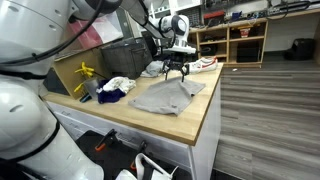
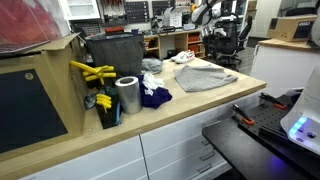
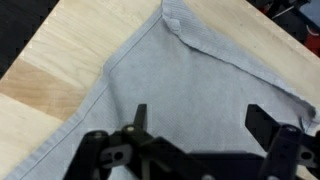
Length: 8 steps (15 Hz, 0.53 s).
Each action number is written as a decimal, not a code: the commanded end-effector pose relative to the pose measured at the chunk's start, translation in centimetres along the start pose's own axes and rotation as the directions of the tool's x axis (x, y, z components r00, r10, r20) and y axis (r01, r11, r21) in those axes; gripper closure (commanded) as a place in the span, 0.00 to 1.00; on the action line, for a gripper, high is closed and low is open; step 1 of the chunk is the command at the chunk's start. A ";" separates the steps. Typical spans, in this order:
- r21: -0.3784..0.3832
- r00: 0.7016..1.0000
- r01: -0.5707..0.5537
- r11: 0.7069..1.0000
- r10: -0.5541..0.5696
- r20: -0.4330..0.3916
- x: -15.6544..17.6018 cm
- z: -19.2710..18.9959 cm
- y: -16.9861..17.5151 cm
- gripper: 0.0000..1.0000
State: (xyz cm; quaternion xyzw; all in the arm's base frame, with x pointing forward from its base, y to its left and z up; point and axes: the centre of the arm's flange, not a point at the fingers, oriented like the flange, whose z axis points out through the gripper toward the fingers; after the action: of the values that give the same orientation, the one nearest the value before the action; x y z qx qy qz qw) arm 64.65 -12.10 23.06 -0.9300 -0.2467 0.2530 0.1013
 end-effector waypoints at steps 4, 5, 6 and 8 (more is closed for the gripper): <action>0.016 0.983 0.093 0.996 -0.094 0.157 -1.7 5.8 -3.0 0.00; 0.014 0.979 0.100 0.995 -0.101 0.176 -1.6 6.5 -3.3 0.00; 0.014 0.975 0.104 0.994 -0.105 0.195 -1.6 7.2 -3.5 0.00; 0.011 0.966 0.111 0.994 -0.110 0.234 -1.5 8.6 -3.8 0.00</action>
State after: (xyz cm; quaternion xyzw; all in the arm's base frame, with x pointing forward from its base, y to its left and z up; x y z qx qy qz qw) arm 59.76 -9.74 17.41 -0.8894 -0.2905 0.3387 0.0994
